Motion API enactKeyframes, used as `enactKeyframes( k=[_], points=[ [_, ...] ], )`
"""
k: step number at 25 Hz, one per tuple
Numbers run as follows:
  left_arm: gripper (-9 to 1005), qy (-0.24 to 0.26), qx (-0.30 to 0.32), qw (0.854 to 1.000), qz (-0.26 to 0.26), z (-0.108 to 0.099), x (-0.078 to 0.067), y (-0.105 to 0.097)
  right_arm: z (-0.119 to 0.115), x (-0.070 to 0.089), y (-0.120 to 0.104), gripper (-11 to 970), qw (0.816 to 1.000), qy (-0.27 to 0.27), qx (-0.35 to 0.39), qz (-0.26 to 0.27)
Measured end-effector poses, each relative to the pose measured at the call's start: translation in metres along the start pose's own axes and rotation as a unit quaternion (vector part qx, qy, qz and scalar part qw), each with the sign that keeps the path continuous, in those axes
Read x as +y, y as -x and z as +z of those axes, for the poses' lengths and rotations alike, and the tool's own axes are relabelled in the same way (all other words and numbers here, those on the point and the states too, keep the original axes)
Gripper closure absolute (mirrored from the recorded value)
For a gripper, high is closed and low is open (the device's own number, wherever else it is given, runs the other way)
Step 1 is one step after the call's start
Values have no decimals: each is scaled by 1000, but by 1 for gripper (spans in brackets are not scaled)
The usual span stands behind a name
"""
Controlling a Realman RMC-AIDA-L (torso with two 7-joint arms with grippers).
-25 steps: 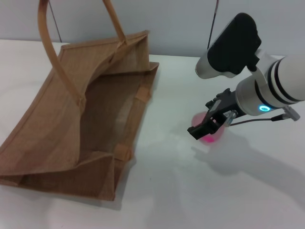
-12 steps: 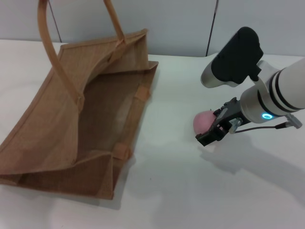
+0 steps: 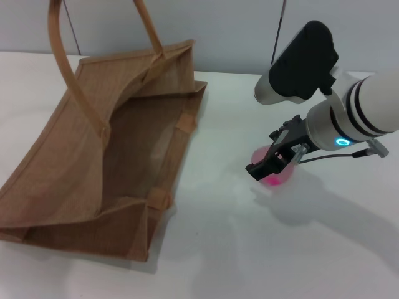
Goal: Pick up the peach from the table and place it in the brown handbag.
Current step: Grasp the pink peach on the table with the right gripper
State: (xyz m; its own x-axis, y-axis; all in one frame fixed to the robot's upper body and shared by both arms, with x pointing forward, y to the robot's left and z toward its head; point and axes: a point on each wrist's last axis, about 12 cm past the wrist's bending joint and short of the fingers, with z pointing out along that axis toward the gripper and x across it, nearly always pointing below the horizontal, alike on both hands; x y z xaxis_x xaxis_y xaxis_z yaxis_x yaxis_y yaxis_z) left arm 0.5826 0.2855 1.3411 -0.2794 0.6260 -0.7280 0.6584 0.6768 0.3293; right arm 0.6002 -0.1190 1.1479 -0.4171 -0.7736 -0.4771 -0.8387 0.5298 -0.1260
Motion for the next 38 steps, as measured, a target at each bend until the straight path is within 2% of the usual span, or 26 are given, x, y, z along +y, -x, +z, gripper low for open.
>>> enactKeyframes(
  k=[20,38],
  points=[
    [889,-2,-6,1000,4,1,-1,6,20,-15,-14,67,999,-19,28,16],
    [889,-10,-2,1000,13,5,-5,9,27,-16,-21,69,999,-17,41,22]
  ],
)
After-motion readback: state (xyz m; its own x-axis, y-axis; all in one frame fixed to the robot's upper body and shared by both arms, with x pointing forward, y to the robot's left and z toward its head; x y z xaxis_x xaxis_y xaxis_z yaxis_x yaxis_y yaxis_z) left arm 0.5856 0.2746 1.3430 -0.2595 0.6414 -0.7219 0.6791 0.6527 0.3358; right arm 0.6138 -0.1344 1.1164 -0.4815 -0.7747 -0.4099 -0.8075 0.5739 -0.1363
